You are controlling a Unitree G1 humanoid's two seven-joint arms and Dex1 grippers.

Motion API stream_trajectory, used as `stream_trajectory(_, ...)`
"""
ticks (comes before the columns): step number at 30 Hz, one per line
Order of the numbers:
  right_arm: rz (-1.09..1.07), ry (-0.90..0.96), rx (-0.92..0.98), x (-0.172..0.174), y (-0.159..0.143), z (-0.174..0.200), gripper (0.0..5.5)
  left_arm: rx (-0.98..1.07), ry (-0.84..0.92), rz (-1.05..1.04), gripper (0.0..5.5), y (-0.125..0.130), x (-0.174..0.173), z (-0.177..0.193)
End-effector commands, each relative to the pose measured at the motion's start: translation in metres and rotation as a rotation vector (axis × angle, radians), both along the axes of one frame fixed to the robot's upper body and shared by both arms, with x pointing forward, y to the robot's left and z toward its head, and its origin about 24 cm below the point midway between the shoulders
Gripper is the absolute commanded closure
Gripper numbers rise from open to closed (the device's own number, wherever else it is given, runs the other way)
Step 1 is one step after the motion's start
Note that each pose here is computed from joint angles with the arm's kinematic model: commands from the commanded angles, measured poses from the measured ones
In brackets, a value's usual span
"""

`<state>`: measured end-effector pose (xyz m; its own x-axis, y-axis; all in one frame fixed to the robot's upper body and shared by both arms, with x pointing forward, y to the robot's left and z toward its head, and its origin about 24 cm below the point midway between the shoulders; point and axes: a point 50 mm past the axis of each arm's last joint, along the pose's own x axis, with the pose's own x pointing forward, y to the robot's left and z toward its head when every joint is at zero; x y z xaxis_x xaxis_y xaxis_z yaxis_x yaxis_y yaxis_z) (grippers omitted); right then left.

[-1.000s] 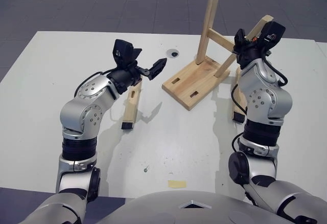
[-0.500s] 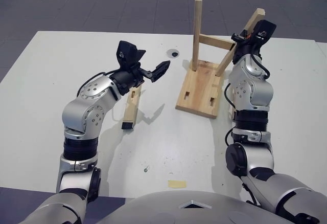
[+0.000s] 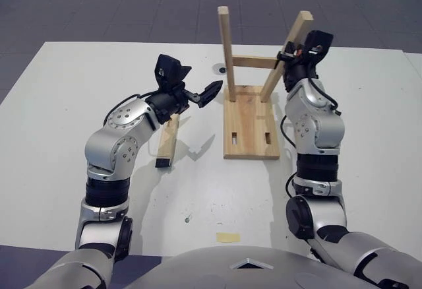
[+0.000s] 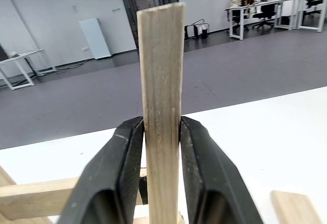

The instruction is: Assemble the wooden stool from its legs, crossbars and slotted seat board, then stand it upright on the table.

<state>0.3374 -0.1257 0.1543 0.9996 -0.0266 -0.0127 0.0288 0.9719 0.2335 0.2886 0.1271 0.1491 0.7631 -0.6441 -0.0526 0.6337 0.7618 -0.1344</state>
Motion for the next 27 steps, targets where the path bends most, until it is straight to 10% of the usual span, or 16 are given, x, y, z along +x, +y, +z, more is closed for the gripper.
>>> stream_trajectory(1,0.078,0.032,0.002,-0.006,0.015,-0.010,4.51,0.011,-0.002,0.023,0.10,0.005,-0.003,-0.001)
stream_trajectory(17,0.116,-0.449,0.076,-0.079,-0.042,0.048,2.08,0.020,-0.030,0.102,0.10,0.036,-0.013,0.009)
stream_trajectory(27,-0.510,0.247,-0.053,-0.098,-0.113,-0.058,0.30,0.022,0.033,0.198,0.10,0.050,-0.016,-0.003)
